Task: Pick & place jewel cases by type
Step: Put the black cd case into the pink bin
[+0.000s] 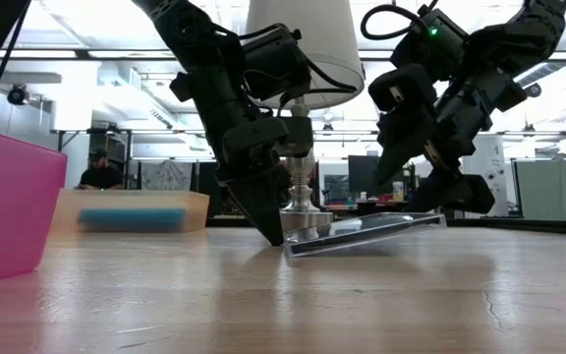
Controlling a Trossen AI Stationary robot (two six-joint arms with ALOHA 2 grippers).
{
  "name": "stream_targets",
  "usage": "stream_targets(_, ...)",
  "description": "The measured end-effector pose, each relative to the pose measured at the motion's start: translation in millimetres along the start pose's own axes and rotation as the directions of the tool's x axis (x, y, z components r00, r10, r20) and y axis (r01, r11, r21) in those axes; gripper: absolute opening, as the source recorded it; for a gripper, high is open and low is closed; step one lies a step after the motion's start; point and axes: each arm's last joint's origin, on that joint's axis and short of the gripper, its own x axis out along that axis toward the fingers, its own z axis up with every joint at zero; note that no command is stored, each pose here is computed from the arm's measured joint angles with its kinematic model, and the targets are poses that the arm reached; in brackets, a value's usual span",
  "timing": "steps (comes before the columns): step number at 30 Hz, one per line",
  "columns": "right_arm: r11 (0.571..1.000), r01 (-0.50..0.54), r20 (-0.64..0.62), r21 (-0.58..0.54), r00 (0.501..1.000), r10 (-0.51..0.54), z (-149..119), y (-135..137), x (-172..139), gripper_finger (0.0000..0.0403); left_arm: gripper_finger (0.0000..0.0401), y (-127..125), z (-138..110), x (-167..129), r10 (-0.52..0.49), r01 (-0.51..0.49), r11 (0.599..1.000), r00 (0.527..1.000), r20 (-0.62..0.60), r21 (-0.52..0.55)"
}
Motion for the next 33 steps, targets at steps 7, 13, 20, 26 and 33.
stream_targets(7,1.0,0.006,-0.018,0.001,1.0,-0.006,0.6,2.8,-0.4,0.0242,0.0,0.1,-0.2,0.6,0.0,0.0,1.0,1.0,-0.001,-0.004)
stream_targets(13,1.0,0.01,-0.029,-0.008,1.0,-0.01,1.5,6.0,-1.0,0.0242,0.0,0.1,-0.2,0.6,0.0,0.0,1.0,1.0,-0.001,-0.01)
stream_targets(20,1.0,-0.011,-0.023,-0.023,1.0,0.011,1.9,11.0,-6.7,0.0242,0.0,0.1,-0.2,0.6,-0.001,0.001,1.0,1.0,-0.001,-0.014)
stream_targets(26,0.986,-0.155,0.017,-0.068,0.988,0.156,4.9,28.6,-19.1,0.0242,0.0,0.2,-0.1,0.6,-0.002,0.002,1.0,1.0,-0.001,-0.015)
stream_targets(33,0.982,-0.168,0.093,-0.087,0.98,0.176,9.6,38.9,-23.0,0.0242,0.0,-6.1,21.9,-1.9,-0.048,0.054,0.998,0.978,0.202,-0.027)
